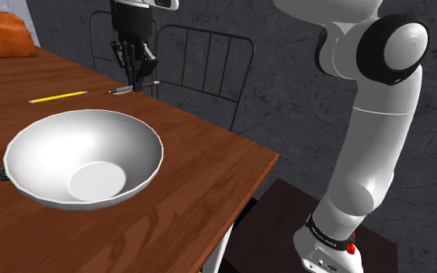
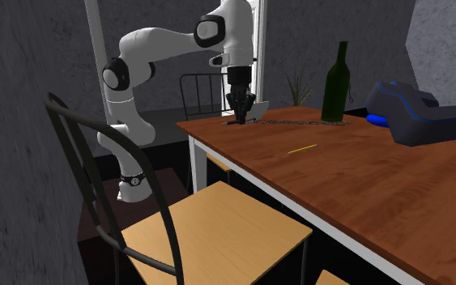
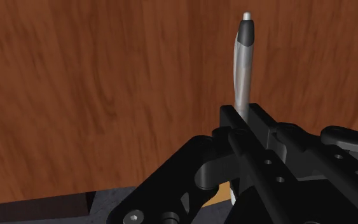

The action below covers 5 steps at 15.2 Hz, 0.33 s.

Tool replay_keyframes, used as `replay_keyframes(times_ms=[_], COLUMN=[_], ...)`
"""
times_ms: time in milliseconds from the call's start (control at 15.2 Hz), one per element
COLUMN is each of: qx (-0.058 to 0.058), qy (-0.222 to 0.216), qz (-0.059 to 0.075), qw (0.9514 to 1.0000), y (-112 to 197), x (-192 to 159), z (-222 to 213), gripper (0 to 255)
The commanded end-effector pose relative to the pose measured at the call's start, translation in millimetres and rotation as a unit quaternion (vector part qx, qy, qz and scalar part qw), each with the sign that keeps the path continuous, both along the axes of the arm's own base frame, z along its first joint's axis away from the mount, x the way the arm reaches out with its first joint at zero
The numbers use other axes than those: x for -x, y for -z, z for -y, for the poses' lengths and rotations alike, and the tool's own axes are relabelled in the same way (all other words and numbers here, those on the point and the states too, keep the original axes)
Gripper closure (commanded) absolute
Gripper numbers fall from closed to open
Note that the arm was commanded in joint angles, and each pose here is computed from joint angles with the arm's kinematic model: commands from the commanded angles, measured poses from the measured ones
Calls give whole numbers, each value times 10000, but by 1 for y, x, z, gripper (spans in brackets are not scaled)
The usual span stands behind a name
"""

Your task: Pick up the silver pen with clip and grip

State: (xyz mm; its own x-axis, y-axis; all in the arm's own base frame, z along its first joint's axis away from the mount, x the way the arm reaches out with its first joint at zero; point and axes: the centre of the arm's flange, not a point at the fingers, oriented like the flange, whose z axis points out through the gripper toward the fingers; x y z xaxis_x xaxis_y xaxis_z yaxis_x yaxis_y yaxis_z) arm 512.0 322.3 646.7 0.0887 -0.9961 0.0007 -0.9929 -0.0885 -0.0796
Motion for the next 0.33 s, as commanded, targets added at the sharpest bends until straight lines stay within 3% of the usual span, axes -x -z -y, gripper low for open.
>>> replay_keyframes(times_ms=[0, 264], qx=[2, 2], qy=[2, 2], qz=[-2, -2], qw=[10000, 10000], y=[-11, -22], x=[0, 0], z=[0, 0], gripper=[255, 255])
